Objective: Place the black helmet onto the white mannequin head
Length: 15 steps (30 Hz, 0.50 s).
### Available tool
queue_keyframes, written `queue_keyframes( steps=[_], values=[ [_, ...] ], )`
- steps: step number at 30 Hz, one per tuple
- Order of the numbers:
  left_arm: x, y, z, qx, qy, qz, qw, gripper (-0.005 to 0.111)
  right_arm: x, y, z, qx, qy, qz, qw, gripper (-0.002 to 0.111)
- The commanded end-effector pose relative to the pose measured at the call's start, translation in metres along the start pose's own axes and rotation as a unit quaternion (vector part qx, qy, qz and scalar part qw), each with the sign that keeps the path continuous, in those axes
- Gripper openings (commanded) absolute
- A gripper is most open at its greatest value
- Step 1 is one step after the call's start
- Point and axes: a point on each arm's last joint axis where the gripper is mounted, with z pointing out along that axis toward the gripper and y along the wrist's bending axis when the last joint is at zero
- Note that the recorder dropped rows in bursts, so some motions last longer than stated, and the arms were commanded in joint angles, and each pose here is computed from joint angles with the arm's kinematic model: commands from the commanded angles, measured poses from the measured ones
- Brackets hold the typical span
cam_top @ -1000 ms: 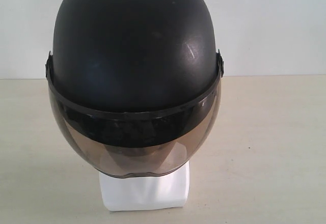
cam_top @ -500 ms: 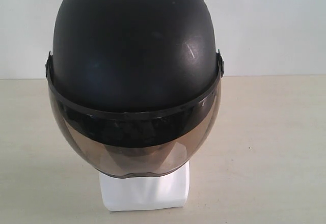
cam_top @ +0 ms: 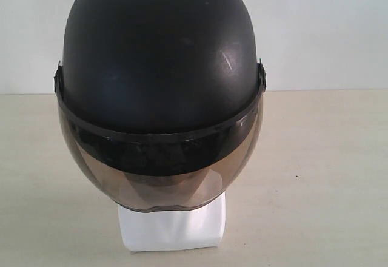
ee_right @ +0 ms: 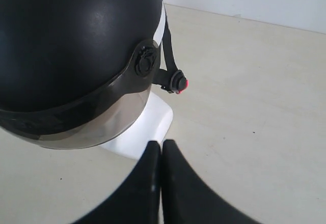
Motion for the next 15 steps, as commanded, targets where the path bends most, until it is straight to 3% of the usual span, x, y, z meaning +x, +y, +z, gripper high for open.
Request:
queue_keyframes(
  steps=[1,8,14,15],
  values=[
    [0.001,0.000,0.000,0.004,0.001,0.005,1.000,0.004,0.006,0.010,-0.022,0.009,-0.041,-0.019,0.999,0.000],
    [0.001,0.000,0.000,0.004,0.001,0.005,1.000,0.004,0.025,0.031,-0.064,0.016,-0.114,-0.053,0.992,0.000],
    [0.001,0.000,0.000,0.004,0.001,0.005,1.000,0.004,0.059,0.055,-0.108,0.023,-0.195,-0.094,0.976,0.000],
    [0.001,0.000,0.000,0.004,0.001,0.005,1.000,0.004,0.067,0.060,-0.117,0.034,-0.212,-0.124,0.969,0.000]
  ],
)
